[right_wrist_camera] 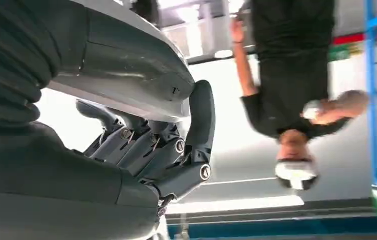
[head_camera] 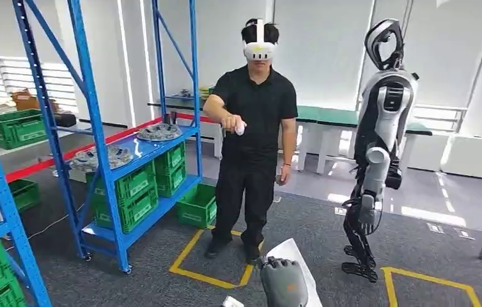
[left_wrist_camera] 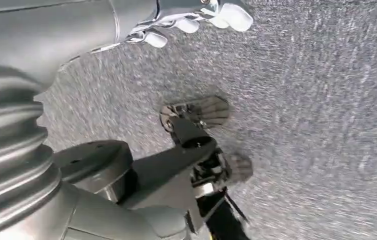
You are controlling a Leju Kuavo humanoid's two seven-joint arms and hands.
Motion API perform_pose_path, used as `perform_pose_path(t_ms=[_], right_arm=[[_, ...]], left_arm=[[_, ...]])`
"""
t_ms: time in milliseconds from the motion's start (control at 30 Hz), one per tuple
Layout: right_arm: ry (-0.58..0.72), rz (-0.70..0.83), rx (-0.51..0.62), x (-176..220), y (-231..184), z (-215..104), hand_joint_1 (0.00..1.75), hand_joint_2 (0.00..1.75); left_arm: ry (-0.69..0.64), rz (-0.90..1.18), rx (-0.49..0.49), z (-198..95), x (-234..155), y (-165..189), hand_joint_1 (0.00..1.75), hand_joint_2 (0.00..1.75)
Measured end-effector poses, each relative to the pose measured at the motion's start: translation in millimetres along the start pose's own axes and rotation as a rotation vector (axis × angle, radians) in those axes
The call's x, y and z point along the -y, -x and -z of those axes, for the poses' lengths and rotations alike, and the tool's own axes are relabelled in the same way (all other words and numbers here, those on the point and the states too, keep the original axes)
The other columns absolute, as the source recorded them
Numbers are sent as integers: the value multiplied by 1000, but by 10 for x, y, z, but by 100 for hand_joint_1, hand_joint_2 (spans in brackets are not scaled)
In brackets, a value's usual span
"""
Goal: Take the parts from the cabinet and place them on the table.
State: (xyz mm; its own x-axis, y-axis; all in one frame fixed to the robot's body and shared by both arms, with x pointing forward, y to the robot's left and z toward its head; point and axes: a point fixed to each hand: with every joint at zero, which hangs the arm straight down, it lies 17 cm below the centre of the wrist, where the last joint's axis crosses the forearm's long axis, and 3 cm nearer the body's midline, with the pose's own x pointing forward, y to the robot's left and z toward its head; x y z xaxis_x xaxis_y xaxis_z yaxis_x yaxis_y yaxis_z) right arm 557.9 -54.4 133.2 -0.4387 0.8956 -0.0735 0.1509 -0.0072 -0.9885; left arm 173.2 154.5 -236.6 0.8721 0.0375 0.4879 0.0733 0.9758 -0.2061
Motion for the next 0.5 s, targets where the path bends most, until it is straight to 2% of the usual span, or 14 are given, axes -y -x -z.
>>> perform_pose_path(t_ms=[500], right_arm=[[5,-13,-9,33,114,17,175,175]], left_arm=[[1,0,-4,-3,1,15,0,175]])
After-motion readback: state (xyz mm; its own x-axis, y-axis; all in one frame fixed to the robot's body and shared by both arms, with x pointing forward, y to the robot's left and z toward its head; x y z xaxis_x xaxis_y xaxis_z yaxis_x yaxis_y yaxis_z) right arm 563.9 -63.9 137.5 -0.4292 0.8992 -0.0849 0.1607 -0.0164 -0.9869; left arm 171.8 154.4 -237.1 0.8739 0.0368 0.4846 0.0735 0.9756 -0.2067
